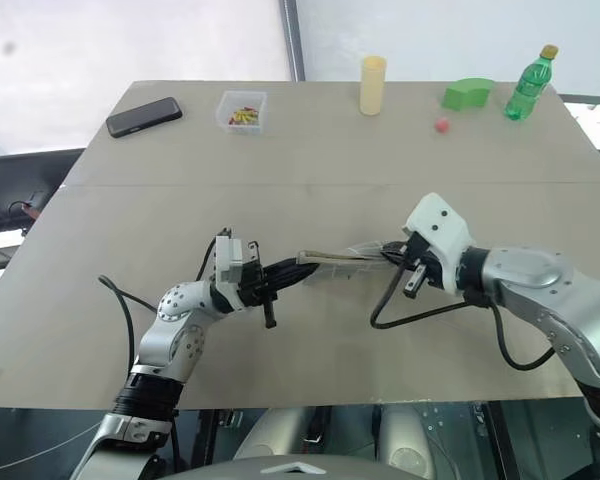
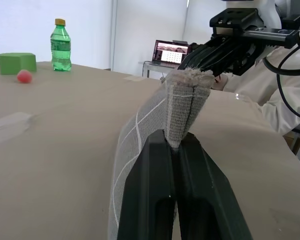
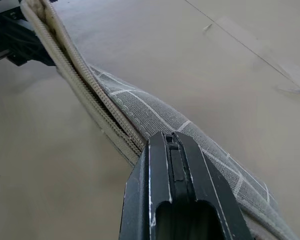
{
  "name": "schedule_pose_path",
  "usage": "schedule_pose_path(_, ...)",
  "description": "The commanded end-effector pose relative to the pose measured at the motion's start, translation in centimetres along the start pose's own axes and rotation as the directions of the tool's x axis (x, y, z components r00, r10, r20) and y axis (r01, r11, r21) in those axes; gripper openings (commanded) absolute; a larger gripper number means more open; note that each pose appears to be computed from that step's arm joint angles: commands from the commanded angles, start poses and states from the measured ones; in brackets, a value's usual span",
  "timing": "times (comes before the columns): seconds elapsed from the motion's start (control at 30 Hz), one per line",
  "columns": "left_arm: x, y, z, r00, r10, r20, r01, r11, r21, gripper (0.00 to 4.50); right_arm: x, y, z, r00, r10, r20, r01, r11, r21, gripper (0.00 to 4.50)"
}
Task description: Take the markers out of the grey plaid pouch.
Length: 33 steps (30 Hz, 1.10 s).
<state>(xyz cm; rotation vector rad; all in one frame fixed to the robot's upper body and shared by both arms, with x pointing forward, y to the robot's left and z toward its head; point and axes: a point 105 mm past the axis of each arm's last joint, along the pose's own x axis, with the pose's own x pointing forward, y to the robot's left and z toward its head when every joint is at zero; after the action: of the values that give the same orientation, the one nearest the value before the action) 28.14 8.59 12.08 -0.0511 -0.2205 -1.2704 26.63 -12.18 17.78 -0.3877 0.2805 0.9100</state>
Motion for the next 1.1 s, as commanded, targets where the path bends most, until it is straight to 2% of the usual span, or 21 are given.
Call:
schedule_pose_path(0.03,0.4,-0.1,1.5,0.999,-0.01,0.043,0.009,0.999,0.033,0.0,-1.1,0.2,0.9,1.0,0.005,0.017,-0.004,0.999,-0.045,0.06)
schedule_pose_path(0.23,0.5,0.3,1.4,0.999,-0.004,0.048,0.002,1.0,0.023,0.0,-1.0,0.7,0.2,0.999,0.041,-0.022,-0.042,0.998,-0.054,0.06)
schedule_pose_path(0.47,1.2,-0.2,2.0,0.998,-0.031,0.057,0.03,0.999,0.029,0.0,0.6,-0.5,-1.3,0.997,0.021,-0.077,-0.026,0.997,-0.071,0.06)
schedule_pose_path(0.67,1.8,-0.9,2.3,0.996,-0.052,0.067,0.053,0.999,0.001,0.0,3.3,-2.3,-2.0,0.99,-0.045,-0.132,0.018,0.978,-0.206,0.06)
schedule_pose_path(0.77,2.0,-1.0,2.3,0.996,-0.058,0.069,0.058,0.998,-0.009,0.0,4.4,-2.5,-1.6,0.993,-0.049,-0.108,0.026,0.979,-0.204,0.06)
schedule_pose_path(0.83,2.1,-1.1,2.2,0.996,-0.064,0.069,0.065,0.998,-0.022,0.0,4.8,-3.3,-0.8,0.993,-0.098,-0.061,0.086,0.981,-0.172,0.06)
schedule_pose_path(0.97,2.0,-1.6,1.8,0.994,-0.09,0.065,0.094,0.993,-0.066,0.0,4.2,-4.1,0.6,0.992,-0.129,0.003,0.128,0.986,-0.103,0.06)
schedule_pose_path(1.1,1.7,-2.3,1.4,0.99,-0.124,0.067,0.133,0.979,-0.153,0.0,2.1,-3.1,1.8,0.999,-0.046,0.019,0.049,0.975,-0.215,0.06)
